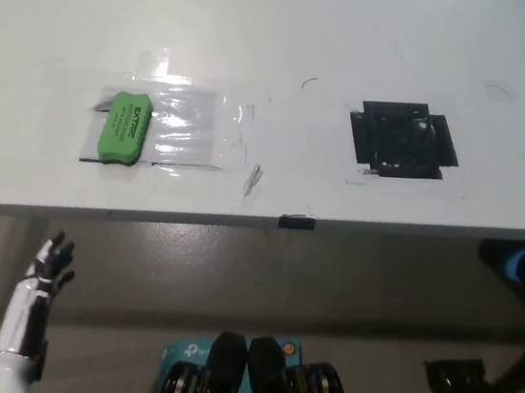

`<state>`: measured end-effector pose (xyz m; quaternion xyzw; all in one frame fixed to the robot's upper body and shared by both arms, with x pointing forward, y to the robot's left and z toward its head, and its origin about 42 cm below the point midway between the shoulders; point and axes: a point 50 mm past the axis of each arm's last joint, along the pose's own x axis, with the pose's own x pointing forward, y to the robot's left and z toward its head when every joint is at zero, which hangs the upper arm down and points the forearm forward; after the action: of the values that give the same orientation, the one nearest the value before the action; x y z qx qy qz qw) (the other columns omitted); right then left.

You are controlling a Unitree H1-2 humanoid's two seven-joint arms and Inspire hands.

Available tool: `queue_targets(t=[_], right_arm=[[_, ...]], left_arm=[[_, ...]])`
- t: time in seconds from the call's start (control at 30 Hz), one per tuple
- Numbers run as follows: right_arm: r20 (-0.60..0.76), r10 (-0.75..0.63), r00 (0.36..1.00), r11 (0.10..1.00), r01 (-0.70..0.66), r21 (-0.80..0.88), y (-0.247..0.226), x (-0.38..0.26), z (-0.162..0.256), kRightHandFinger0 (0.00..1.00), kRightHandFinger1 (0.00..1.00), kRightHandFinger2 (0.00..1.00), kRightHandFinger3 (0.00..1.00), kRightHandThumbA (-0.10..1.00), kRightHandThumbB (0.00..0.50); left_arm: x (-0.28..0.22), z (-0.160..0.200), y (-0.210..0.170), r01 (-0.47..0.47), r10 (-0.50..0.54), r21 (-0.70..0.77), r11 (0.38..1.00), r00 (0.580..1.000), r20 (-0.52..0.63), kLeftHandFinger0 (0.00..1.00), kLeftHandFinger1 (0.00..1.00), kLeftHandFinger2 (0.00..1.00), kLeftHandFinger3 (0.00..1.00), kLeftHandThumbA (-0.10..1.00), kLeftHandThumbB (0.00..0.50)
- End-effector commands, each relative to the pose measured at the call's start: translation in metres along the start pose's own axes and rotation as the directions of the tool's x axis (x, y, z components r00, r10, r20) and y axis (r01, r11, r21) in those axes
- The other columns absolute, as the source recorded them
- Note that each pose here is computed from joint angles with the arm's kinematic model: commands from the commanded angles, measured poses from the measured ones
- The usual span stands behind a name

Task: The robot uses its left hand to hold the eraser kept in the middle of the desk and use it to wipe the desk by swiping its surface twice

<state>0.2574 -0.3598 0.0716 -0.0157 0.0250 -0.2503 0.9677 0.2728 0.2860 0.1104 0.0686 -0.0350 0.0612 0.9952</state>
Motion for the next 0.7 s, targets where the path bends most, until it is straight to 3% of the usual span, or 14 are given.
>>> queue_targets(t=[0.0, 0.23, 0.27, 0.37, 0.4, 0.43, 0.47, 0.5, 0.53, 0.6, 0.63, 0.67], right_arm=[[0.094, -0.015, 0.995, 1.0, 0.015, 0.003, -0.002, 0.013, 0.022, 1.0, 1.0, 1.0, 1.0, 1.0, 0.363], [0.088, -0.017, 0.996, 1.0, 0.016, 0.02, -0.005, 0.009, 0.02, 1.0, 1.0, 1.0, 1.0, 1.0, 0.332], [0.083, -0.019, 0.996, 1.0, 0.019, 0.007, -0.005, 0.009, 0.021, 1.0, 1.0, 1.0, 1.0, 1.0, 0.326], [0.091, -0.013, 0.996, 1.0, 0.012, 0.007, -0.005, 0.009, 0.021, 1.0, 1.0, 1.0, 1.0, 1.0, 0.318], [0.091, -0.013, 0.996, 1.0, 0.012, 0.009, -0.005, 0.01, 0.021, 1.0, 1.0, 1.0, 1.0, 1.0, 0.325], [0.092, -0.013, 0.996, 1.0, 0.012, 0.011, -0.005, 0.01, 0.02, 1.0, 1.0, 1.0, 1.0, 1.0, 0.327], [0.092, -0.01, 0.996, 1.0, 0.009, 0.004, -0.006, 0.01, 0.02, 1.0, 1.0, 1.0, 1.0, 1.0, 0.331], [0.087, -0.011, 0.996, 1.0, 0.011, 0.007, -0.007, 0.01, 0.019, 1.0, 1.0, 1.0, 1.0, 1.0, 0.336], [0.087, -0.014, 0.996, 1.0, 0.013, 0.006, -0.007, 0.009, 0.02, 1.0, 1.0, 1.0, 1.0, 1.0, 0.336], [0.089, -0.012, 0.996, 1.0, 0.013, -0.006, -0.006, 0.009, 0.02, 1.0, 1.0, 1.0, 1.0, 1.0, 0.314], [0.089, -0.012, 0.996, 1.0, 0.012, -0.004, -0.005, 0.009, 0.02, 1.0, 1.0, 1.0, 1.0, 1.0, 0.314], [0.087, -0.007, 0.996, 1.0, 0.007, 0.0, -0.006, 0.011, 0.019, 1.0, 1.0, 1.0, 1.0, 1.0, 0.315]], left_arm=[[0.004, 0.054, 0.037, 0.04, -0.043, 0.023, 0.999, 0.988, 0.148, 1.0, 1.0, 1.0, 1.0, 1.0, 0.436], [0.056, 0.155, 0.082, 0.022, -0.094, 0.206, 0.978, 0.933, 0.348, 1.0, 1.0, 1.0, 1.0, 1.0, 0.463], [0.074, 0.175, 0.084, 0.02, -0.115, 0.247, 0.969, 0.92, 0.374, 1.0, 1.0, 1.0, 1.0, 1.0, 0.428], [0.106, 0.19, 0.078, -0.01, -0.128, 0.331, 0.944, 0.911, 0.392, 1.0, 1.0, 1.0, 1.0, 1.0, 0.373], [0.115, 0.192, 0.076, -0.018, -0.137, 0.359, 0.933, 0.906, 0.402, 1.0, 1.0, 1.0, 1.0, 1.0, 0.291], [0.127, 0.194, 0.072, -0.028, -0.153, 0.4, 0.916, 0.898, 0.413, 1.0, 1.0, 1.0, 1.0, 1.0, 0.267], [0.143, 0.189, 0.072, -0.039, -0.181, 0.467, 0.883, 0.891, 0.416, 1.0, 1.0, 1.0, 1.0, 1.0, 0.227], [0.16, 0.181, 0.07, -0.043, -0.184, 0.543, 0.839, 0.915, 0.358, 1.0, 1.0, 1.0, 1.0, 1.0, 0.327], [0.168, 0.177, 0.07, -0.052, -0.192, 0.594, 0.803, 0.92, 0.341, 1.0, 1.0, 1.0, 1.0, 1.0, 0.332], [0.194, 0.178, 0.057, -0.058, -0.263, 0.784, 0.617, 0.925, 0.275, 1.0, 1.0, 1.0, 1.0, 1.0, 0.409], [0.194, 0.179, 0.057, -0.06, -0.264, 0.791, 0.609, 0.925, 0.273, 1.0, 1.0, 1.0, 1.0, 1.0, 0.41], [0.204, 0.187, 0.043, -0.064, -0.313, 0.858, 0.509, 0.915, 0.254, 1.0, 1.0, 1.0, 1.0, 1.0, 0.375]])
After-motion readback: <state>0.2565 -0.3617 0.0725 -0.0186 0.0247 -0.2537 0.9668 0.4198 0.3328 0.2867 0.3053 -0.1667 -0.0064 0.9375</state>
